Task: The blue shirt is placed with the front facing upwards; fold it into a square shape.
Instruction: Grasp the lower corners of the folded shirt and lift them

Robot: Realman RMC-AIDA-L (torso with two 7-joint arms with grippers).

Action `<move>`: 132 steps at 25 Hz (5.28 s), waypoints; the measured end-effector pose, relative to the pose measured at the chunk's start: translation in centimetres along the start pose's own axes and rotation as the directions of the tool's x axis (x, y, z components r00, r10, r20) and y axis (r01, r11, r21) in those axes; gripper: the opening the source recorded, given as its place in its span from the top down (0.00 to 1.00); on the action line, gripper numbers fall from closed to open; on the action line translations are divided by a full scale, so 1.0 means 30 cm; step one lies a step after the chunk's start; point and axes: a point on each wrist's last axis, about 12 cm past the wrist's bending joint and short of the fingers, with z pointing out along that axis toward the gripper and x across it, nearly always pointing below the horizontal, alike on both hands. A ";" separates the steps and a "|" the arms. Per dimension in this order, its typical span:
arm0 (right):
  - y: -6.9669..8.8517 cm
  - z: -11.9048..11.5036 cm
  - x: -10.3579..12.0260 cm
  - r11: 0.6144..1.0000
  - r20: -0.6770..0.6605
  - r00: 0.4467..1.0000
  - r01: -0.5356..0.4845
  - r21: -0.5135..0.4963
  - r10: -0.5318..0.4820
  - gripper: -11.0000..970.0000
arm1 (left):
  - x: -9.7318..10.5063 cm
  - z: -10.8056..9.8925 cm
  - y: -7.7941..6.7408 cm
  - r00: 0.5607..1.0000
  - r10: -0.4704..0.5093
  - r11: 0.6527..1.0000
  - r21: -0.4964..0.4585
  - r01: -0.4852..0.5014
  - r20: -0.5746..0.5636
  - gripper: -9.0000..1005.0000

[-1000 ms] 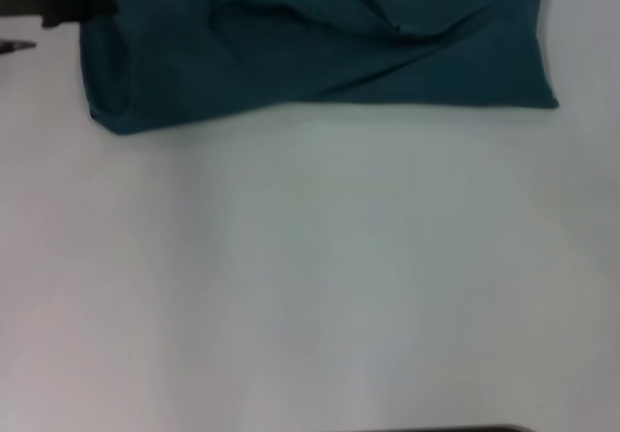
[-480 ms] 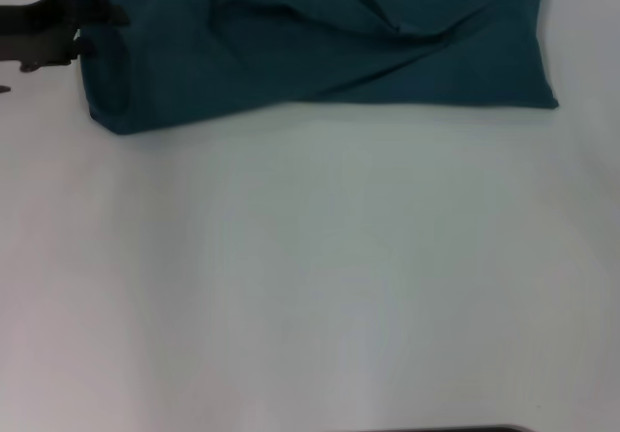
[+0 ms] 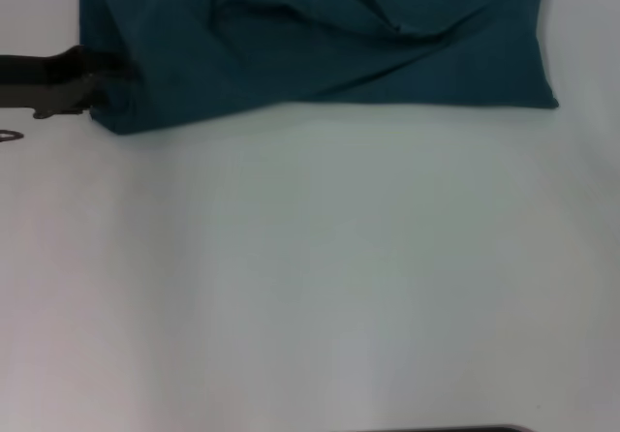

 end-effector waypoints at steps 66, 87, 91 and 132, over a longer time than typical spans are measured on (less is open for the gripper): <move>0.043 0.334 -0.275 0.943 -0.372 0.922 0.022 0.331 0.109 0.15 | -0.046 0.094 -0.165 0.987 0.162 0.986 -0.028 -0.162 -0.005 0.99; 0.044 0.514 -0.115 0.943 -0.496 0.863 0.083 0.322 0.094 0.15 | -0.048 0.061 -0.160 0.991 0.137 0.991 -0.005 -0.137 -0.010 0.99; 0.040 0.529 -0.105 0.939 -0.490 0.867 0.093 0.330 0.087 0.15 | -0.041 0.061 -0.154 0.991 0.133 0.991 -0.005 -0.133 -0.013 0.99; 0.074 0.533 -0.138 0.950 -0.496 0.866 0.104 0.293 0.058 0.80 | -0.052 0.031 -0.155 0.986 0.154 0.988 0.002 -0.154 -0.060 0.98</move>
